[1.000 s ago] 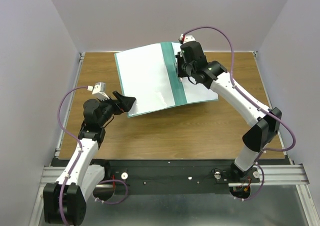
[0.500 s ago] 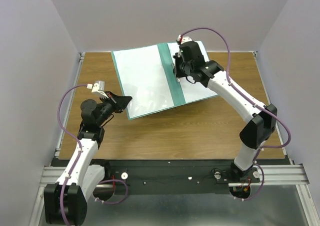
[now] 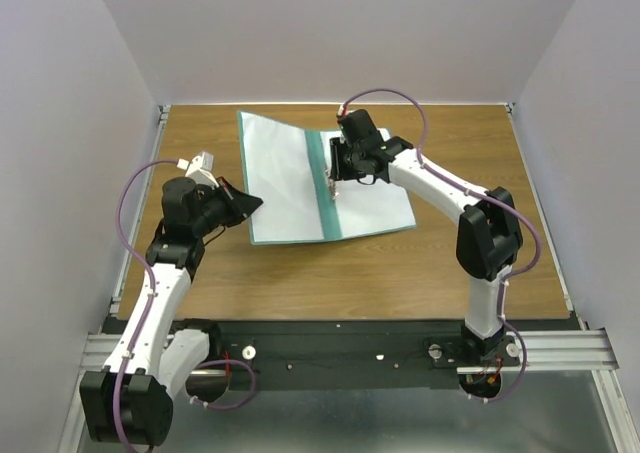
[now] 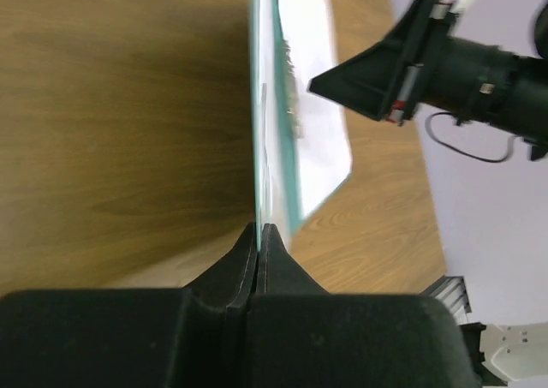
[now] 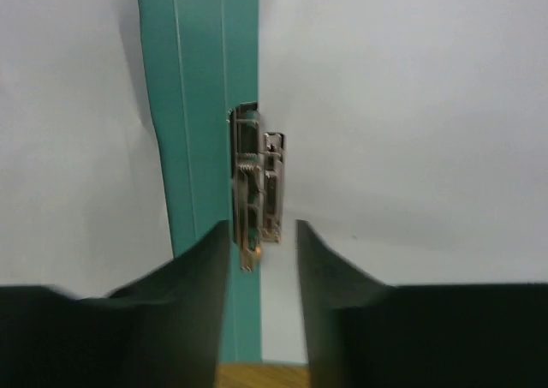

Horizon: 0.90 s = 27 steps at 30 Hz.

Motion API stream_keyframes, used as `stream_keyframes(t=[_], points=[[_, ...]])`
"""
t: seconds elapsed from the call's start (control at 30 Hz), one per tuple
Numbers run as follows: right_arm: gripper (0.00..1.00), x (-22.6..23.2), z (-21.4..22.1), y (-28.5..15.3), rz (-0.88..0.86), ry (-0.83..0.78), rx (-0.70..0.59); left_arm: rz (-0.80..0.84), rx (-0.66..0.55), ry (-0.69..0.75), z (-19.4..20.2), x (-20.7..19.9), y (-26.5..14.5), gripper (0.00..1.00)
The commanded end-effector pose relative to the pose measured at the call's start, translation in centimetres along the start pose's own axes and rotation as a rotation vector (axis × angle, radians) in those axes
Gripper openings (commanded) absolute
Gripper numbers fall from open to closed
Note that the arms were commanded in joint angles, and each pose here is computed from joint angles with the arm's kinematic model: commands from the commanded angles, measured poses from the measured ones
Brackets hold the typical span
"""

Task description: Put the files into the folder

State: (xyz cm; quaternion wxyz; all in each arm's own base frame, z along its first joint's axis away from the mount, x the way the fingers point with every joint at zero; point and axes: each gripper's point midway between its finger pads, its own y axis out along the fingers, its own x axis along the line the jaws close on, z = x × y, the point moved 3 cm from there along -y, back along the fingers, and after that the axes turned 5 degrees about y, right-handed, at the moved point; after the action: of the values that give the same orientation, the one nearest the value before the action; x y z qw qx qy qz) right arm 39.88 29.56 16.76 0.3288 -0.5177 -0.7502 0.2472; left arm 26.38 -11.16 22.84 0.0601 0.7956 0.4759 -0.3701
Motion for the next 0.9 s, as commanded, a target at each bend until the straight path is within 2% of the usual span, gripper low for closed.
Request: stream_keyframes(t=[0.0, 0.07, 0.13, 0.33, 0.57, 0.87], points=[[0.59, 2.5, 0.4, 0.4, -0.139, 0.043, 0.009, -0.205, 0.124, -0.012, 0.9, 2.0, -1.2, 0.0], [0.67, 2.3, 0.5, 0.5, -0.129, 0.045, 0.004, -0.239, 0.147, -0.027, 0.8, 2.0, -1.7, 0.0], [0.68, 1.8, 0.2, 0.6, -0.109, 0.066, -0.005, -0.247, 0.17, -0.041, 0.9, 1.7, -2.0, 0.0], [0.65, -2.8, 1.1, 3.6, -0.021, 0.145, 0.042, -0.406, 0.196, 0.015, -1.0, 2.3, -3.6, 0.0], [0.63, -6.7, 1.3, 6.8, 0.029, 0.145, 0.073, -0.491, 0.252, 0.038, -1.7, 3.0, -3.8, 0.0], [0.57, -7.0, 4.7, 9.3, -0.031, 0.14, 0.184, -0.512, 0.26, 0.042, -2.4, 3.4, -3.1, 0.0]])
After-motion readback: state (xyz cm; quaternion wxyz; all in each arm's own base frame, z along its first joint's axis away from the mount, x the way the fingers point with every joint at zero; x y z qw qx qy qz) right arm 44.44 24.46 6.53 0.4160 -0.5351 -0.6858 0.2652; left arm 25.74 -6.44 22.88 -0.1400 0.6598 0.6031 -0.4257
